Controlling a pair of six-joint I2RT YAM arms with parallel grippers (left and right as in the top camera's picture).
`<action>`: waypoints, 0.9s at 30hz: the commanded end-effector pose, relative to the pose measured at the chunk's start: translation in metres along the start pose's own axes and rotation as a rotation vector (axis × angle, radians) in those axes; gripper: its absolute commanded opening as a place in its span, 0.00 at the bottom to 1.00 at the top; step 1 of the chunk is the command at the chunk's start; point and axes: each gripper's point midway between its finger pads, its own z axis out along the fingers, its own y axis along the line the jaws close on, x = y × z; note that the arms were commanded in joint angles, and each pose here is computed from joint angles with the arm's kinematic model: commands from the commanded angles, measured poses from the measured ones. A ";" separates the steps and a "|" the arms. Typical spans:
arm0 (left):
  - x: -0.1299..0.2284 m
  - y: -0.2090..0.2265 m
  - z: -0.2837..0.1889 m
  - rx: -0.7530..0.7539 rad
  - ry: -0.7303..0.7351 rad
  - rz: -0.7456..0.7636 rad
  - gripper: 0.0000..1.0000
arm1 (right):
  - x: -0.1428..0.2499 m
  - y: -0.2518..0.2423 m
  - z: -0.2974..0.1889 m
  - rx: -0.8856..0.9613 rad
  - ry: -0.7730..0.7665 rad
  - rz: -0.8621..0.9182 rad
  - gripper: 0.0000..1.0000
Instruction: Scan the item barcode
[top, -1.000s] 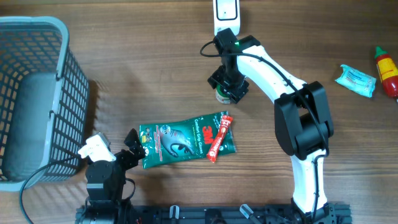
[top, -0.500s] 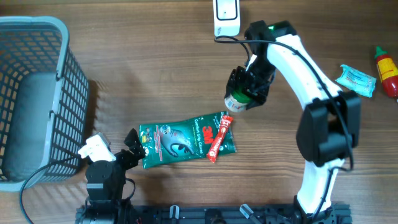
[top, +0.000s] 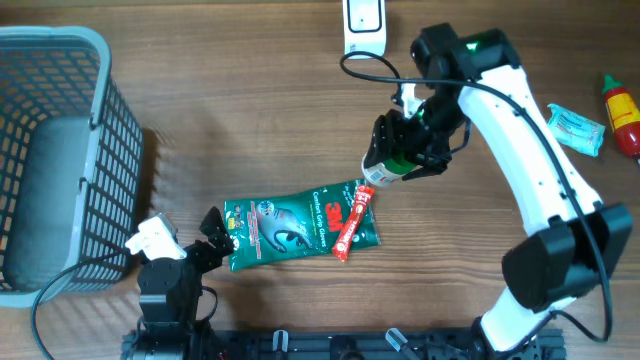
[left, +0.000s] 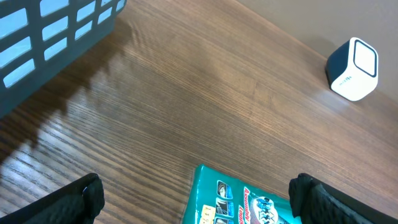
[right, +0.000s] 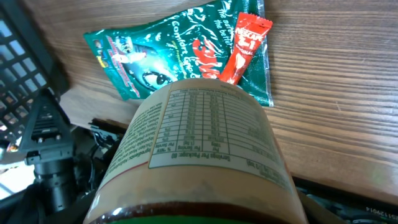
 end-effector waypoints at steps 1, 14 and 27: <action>0.000 0.000 0.000 0.004 0.000 -0.008 1.00 | 0.010 0.009 -0.013 -0.037 -0.035 -0.049 0.63; 0.000 0.000 0.000 0.004 0.000 -0.008 1.00 | 0.009 0.006 -0.013 -0.019 -0.042 -0.050 0.64; 0.000 0.000 0.000 0.004 0.000 -0.008 1.00 | 0.009 0.006 -0.013 -0.016 -0.043 -0.053 0.64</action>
